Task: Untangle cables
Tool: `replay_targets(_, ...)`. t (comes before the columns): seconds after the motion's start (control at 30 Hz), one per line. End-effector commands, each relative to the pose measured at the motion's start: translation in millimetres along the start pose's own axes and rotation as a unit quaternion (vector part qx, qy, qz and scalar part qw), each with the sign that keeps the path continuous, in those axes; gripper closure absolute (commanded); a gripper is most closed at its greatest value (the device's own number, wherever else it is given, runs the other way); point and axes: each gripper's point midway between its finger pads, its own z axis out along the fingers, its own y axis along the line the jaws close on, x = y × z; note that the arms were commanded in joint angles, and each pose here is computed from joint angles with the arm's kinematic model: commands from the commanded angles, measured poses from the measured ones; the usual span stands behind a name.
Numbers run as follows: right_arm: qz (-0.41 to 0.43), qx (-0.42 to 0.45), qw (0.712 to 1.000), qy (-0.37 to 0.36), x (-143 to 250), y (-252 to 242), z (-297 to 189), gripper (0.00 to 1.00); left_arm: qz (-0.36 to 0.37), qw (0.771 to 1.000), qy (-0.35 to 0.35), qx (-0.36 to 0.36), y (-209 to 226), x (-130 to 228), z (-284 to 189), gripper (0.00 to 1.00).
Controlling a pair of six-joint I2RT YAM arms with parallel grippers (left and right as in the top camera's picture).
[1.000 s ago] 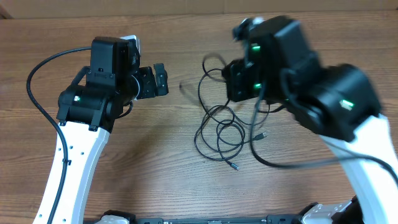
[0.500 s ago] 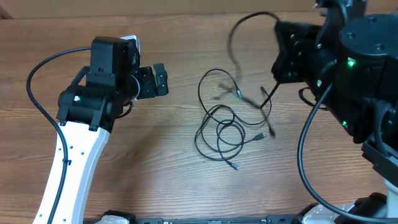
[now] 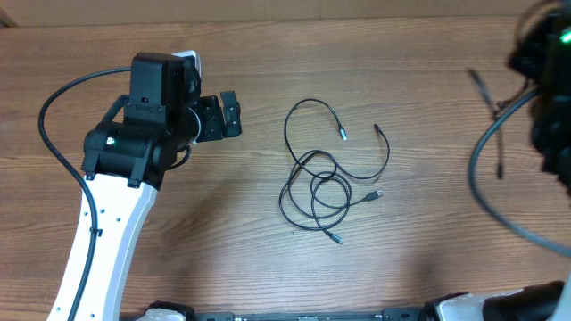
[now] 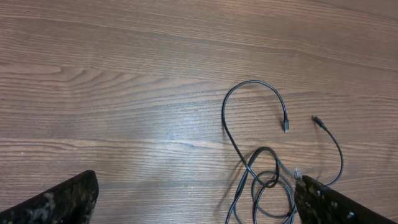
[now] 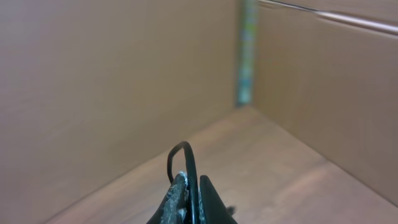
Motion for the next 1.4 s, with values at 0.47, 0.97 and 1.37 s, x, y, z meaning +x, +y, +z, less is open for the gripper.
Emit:
replay_targets(0.47,0.177,0.238,0.946,0.130,27,-225,132,0.96,-0.006,1.000,-0.009,-0.002,1,-7,-3,0.00)
replay_targets(0.97,0.332,0.321,0.843,0.277,142,-367,215,0.96,-0.006,1.000,-0.009,-0.002,1,-7,-3,0.00)
replay_targets(1.37,0.391,0.299,0.802,0.338,190,-390,227,0.00,-0.006,1.000,-0.009,-0.002,1,-7,-3,0.00)
